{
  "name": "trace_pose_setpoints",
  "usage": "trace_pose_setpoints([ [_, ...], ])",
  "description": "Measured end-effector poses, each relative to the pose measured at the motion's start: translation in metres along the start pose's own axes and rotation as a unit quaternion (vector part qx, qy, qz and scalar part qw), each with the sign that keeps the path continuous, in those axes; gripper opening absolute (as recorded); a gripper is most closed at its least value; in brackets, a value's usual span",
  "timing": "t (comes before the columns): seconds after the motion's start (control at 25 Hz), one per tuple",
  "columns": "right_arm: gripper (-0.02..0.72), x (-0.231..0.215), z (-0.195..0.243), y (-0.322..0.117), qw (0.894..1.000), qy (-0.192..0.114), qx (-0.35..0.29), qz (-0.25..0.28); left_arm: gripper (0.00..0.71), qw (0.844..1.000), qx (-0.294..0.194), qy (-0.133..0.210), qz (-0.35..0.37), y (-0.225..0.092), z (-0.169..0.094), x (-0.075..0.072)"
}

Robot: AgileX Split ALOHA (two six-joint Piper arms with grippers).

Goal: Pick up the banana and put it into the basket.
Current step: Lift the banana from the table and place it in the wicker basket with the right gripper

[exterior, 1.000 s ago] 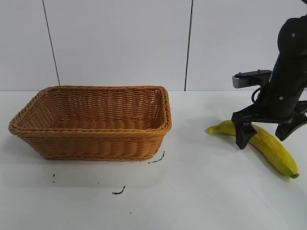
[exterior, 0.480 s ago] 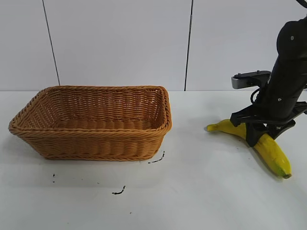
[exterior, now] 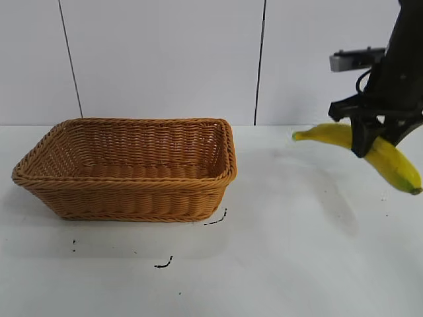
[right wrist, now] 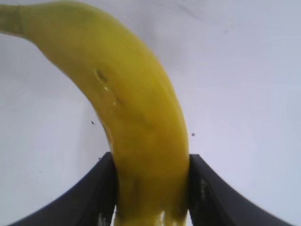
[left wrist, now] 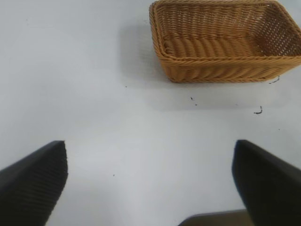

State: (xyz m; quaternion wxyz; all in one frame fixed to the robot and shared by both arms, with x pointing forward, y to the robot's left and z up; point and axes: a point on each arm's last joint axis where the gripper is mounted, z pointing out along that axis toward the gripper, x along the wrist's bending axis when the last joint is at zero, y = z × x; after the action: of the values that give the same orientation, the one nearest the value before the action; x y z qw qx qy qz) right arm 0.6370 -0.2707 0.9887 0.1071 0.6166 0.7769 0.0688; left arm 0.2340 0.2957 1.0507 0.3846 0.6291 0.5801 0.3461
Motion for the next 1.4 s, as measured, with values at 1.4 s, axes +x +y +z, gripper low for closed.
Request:
trace_pose_setpoints([
  [1.4,0.305,0.199,-0.072,0.092,0.945,0.062,-0.143,-0.287,0.69,1.0,0.0,0.0,0.0,0.0,0.0,0.0],
])
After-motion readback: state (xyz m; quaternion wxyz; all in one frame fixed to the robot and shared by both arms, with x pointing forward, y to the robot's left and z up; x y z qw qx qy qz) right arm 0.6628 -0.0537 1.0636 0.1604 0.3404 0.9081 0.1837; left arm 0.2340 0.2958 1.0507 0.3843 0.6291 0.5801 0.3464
